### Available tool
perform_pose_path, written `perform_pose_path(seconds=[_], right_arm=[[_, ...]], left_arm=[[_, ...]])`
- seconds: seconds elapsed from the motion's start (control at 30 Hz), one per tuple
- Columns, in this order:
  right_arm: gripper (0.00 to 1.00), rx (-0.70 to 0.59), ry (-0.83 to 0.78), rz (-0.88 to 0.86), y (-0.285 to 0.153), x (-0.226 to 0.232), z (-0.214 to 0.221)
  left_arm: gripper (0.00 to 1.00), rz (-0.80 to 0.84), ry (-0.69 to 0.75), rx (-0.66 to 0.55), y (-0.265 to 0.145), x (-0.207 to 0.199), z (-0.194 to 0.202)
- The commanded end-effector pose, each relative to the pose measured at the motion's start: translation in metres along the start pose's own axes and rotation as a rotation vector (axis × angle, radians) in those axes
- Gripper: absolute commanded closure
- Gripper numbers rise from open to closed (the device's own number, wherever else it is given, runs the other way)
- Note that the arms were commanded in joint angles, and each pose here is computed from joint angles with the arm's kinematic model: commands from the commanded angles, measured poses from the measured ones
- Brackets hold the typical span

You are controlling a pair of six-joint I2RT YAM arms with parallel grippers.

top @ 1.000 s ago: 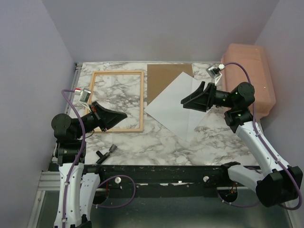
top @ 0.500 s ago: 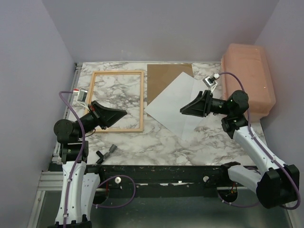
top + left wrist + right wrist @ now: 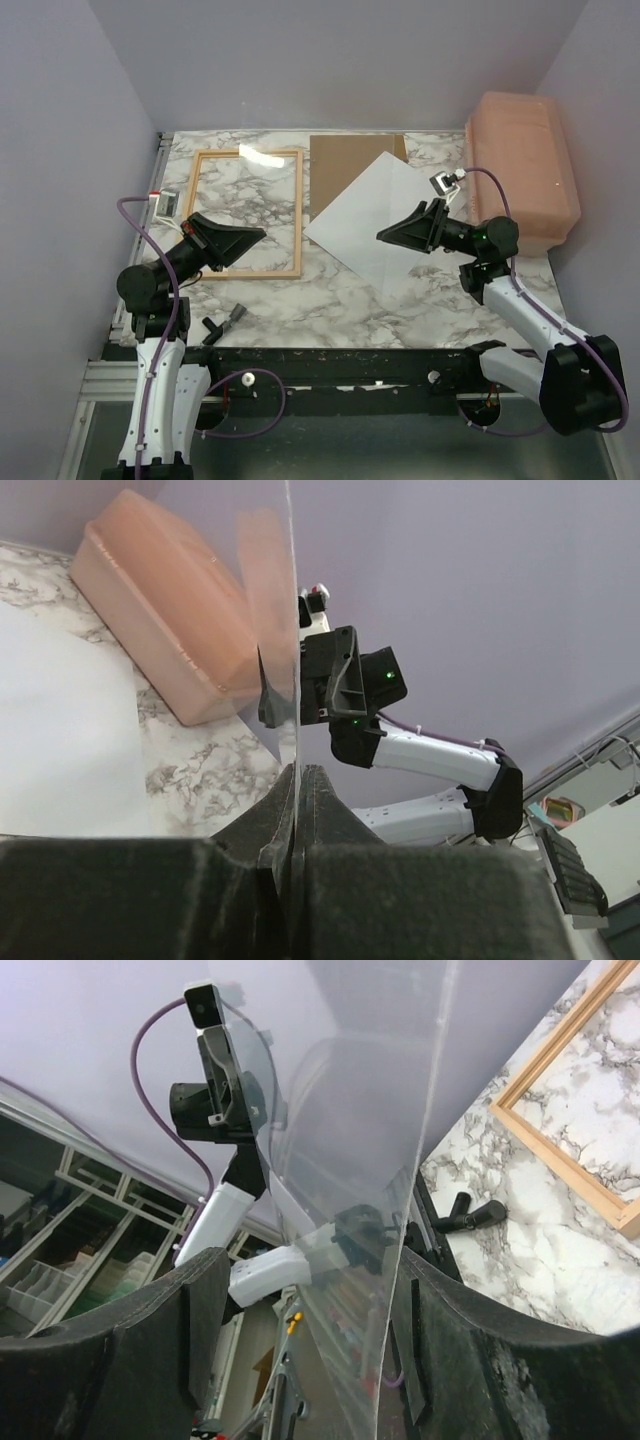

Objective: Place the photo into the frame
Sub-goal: Adjust the photo frame item.

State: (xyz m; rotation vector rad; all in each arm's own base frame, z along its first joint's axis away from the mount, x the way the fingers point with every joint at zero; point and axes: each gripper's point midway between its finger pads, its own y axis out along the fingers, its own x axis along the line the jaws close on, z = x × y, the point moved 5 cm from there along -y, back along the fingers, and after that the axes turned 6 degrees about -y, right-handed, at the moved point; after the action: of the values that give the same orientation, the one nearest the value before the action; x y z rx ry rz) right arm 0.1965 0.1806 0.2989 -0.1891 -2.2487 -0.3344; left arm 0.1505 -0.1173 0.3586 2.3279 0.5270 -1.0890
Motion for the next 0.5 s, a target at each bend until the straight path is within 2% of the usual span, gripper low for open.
perform_pose_path(seconds=[0.0, 0.37, 0.47], right_arm=[[0.30, -0.059, -0.028, -0.060, 0.004, 0.005, 0.000], [0.43, -0.094, -0.011, -0.156, 0.017, 0.019, 0.002], [0.54, -0.087, -0.015, -0.172, 0.021, 0.023, 0.001]], left_arm=[[1.00, 0.056, 0.031, -0.062, 0.001, -0.012, -0.007], [1.00, 0.041, 0.015, -0.068, 0.000, -0.004, -0.005], [1.00, 0.030, 0.016, -0.062, 0.000, -0.002, -0.004]])
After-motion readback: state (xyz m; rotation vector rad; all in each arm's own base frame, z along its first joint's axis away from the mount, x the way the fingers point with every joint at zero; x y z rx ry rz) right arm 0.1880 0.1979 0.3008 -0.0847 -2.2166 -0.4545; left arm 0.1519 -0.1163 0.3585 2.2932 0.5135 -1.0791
